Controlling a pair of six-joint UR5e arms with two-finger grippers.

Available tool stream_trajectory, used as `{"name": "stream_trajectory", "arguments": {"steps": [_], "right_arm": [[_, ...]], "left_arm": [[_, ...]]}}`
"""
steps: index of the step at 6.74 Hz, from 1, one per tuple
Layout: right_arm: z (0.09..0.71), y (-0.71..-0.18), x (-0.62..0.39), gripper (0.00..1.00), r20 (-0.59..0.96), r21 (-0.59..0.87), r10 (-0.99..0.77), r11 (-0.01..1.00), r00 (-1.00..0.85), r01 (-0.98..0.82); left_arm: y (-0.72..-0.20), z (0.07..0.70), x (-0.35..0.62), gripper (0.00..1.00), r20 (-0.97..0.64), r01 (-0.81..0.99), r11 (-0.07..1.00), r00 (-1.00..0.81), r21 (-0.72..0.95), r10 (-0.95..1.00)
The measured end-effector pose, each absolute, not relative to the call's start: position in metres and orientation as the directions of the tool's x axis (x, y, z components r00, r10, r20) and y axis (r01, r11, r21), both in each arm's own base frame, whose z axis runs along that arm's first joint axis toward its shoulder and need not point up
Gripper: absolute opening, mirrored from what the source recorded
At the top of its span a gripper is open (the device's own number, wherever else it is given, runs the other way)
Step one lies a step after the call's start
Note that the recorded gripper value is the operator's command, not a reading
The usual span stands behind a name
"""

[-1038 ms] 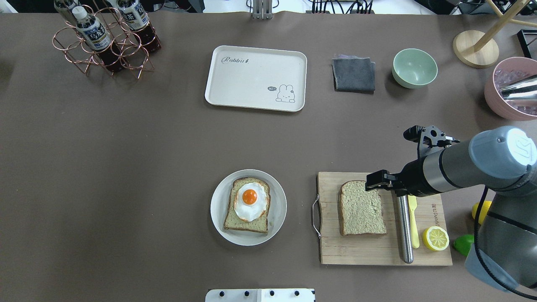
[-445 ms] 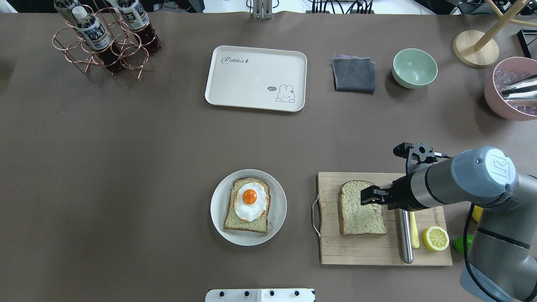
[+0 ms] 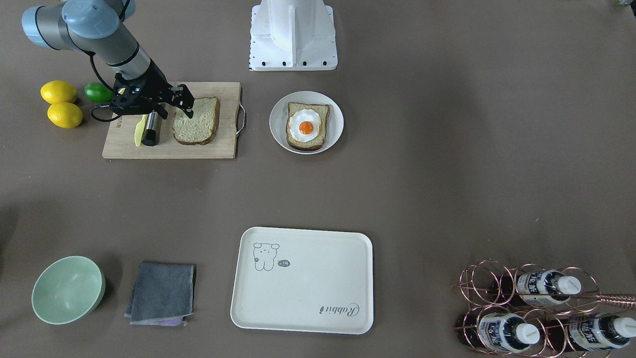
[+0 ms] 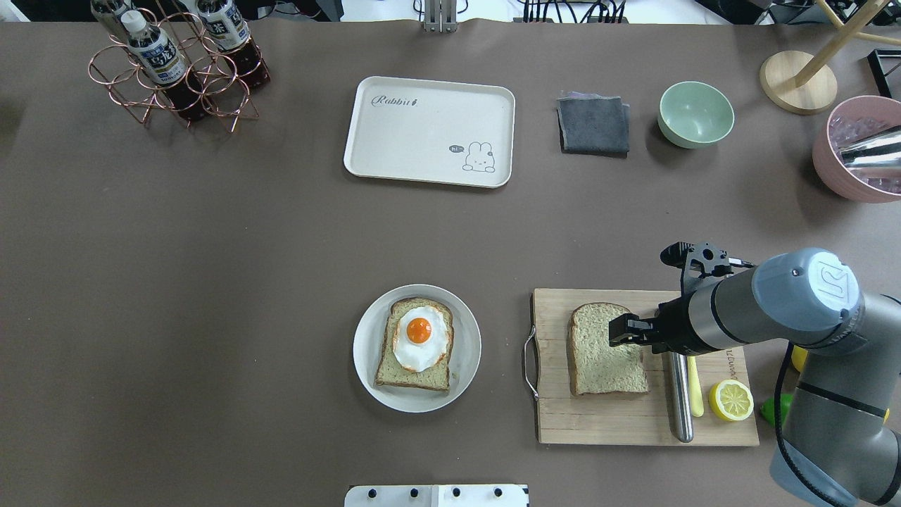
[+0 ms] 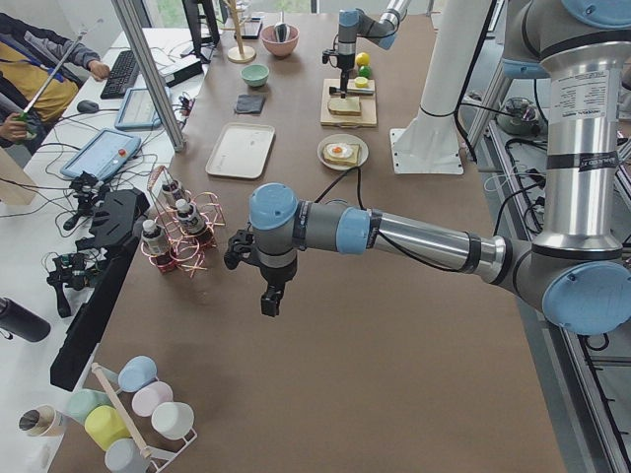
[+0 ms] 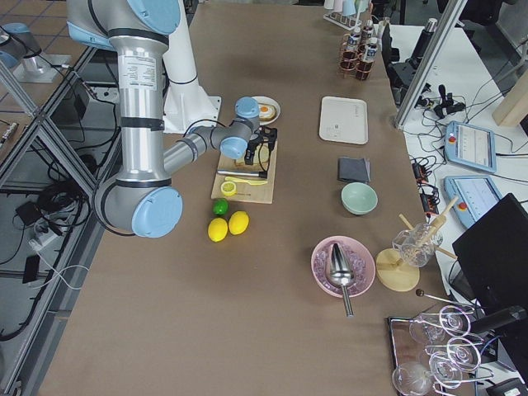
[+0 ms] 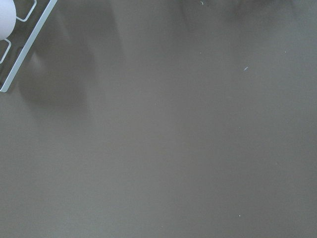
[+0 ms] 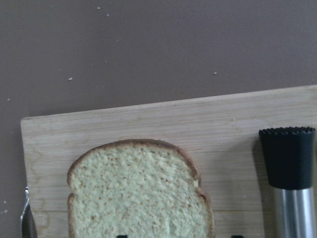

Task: Make sandwich and place on tray
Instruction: 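Lower the right gripper and grasp the bread slice edge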

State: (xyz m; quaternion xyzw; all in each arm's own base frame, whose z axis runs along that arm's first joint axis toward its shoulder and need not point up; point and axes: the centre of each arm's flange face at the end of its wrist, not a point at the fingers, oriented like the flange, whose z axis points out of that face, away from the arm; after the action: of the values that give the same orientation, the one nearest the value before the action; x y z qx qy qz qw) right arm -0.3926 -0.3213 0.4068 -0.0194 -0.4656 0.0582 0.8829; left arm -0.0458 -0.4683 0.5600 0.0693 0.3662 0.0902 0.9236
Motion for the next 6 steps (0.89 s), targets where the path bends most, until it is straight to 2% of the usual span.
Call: {"name": "stream_trajectory", "arguments": {"steps": [2,3,4,6], "right_arm": [[0.4115,-0.321,-0.3967,0.73,0.816,-0.085,0.113,0.993,0.567,-0.076],[0.4128,-0.3205,-0.398,0.66,0.814,-0.085,0.111,0.994,0.569,-0.073],[0.4145,-0.32,-0.3995,0.64,0.813,-0.086,0.111,0.994,0.572,-0.071],[0.4178,-0.3197,-0.4016,0.63,0.81,-0.087,0.111,0.994,0.575,-0.069]], "left_arm": [[-0.4687,0.5592,-0.0458,0.97,-0.666,-0.099,0.979,0.72,0.18,0.196],[-0.4688,0.5593,-0.0458,0.97,-0.666,-0.098,0.979,0.72,0.179,0.194],[-0.4687,0.5595,-0.0459,0.97,-0.666,-0.098,0.979,0.72,0.178,0.193],[-0.4683,0.56,-0.046,0.97,-0.667,-0.097,0.979,0.72,0.177,0.191]]}}
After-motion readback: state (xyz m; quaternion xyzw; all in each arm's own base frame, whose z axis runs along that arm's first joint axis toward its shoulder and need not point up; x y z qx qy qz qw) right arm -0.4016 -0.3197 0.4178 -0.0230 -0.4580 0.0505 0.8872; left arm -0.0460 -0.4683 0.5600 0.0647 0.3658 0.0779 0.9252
